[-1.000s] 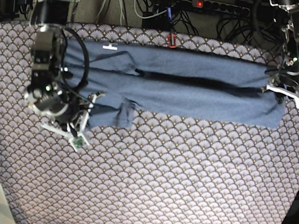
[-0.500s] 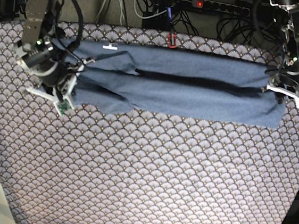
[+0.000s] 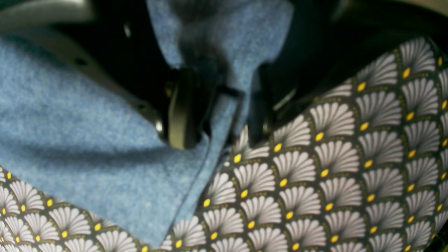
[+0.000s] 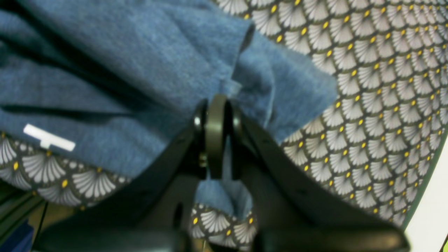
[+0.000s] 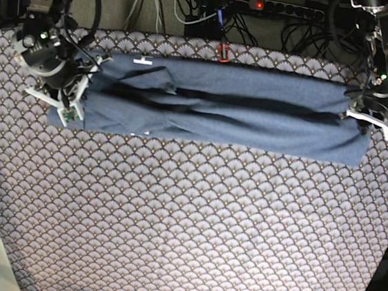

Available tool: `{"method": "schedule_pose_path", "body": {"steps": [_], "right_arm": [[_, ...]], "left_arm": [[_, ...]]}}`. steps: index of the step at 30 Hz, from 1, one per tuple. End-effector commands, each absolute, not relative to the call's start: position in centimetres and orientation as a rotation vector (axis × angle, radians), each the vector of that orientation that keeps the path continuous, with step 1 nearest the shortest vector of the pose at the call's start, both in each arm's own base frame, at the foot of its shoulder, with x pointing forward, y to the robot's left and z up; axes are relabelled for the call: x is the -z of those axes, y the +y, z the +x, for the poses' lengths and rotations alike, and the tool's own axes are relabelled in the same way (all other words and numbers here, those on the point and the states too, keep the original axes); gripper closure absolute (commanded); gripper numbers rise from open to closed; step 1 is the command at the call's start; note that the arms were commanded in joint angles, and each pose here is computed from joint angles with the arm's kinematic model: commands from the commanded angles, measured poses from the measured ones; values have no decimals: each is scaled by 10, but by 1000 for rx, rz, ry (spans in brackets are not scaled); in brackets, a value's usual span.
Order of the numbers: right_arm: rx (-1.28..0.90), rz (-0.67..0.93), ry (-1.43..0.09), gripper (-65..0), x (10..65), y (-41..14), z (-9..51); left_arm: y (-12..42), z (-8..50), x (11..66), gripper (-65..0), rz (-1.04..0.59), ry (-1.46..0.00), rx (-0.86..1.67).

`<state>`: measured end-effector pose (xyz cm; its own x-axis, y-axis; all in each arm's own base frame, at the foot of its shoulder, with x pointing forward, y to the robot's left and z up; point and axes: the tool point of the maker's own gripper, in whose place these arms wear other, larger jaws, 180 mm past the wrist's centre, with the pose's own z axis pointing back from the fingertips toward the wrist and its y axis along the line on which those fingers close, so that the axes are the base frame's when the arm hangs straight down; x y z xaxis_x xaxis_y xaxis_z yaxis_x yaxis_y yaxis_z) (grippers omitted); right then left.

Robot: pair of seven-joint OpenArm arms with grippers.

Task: Fold the T-shirt properly
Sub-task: 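Lower the right gripper and grasp the strip's end near it, then hold the strip's ends with both grippers, pulling it taut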

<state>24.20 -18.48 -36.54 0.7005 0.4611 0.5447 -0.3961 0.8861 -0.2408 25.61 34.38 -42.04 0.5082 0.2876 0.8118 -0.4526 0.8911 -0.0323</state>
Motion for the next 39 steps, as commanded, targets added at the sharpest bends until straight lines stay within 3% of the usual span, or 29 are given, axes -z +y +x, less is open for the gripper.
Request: {"method": "schedule_pose_path", "body": {"steps": [1, 15, 20, 25, 39], "right_arm": [[-486, -113, -664, 0, 358, -184, 245], [-493, -93, -651, 0, 364, -178, 242], [-518, -74, -649, 0, 366, -168, 242], [-519, -73, -649, 0, 366, -167, 242], [-519, -73, -649, 0, 366, -167, 242]], "left_arm": [[351, 261, 410, -238, 214, -969, -441], [351, 254, 414, -243, 217, -952, -438], [350, 250, 415, -339, 219, -946, -432], [350, 250, 416, -387, 219, -943, -434], [330, 258, 423, -376, 179, -937, -402]]}}
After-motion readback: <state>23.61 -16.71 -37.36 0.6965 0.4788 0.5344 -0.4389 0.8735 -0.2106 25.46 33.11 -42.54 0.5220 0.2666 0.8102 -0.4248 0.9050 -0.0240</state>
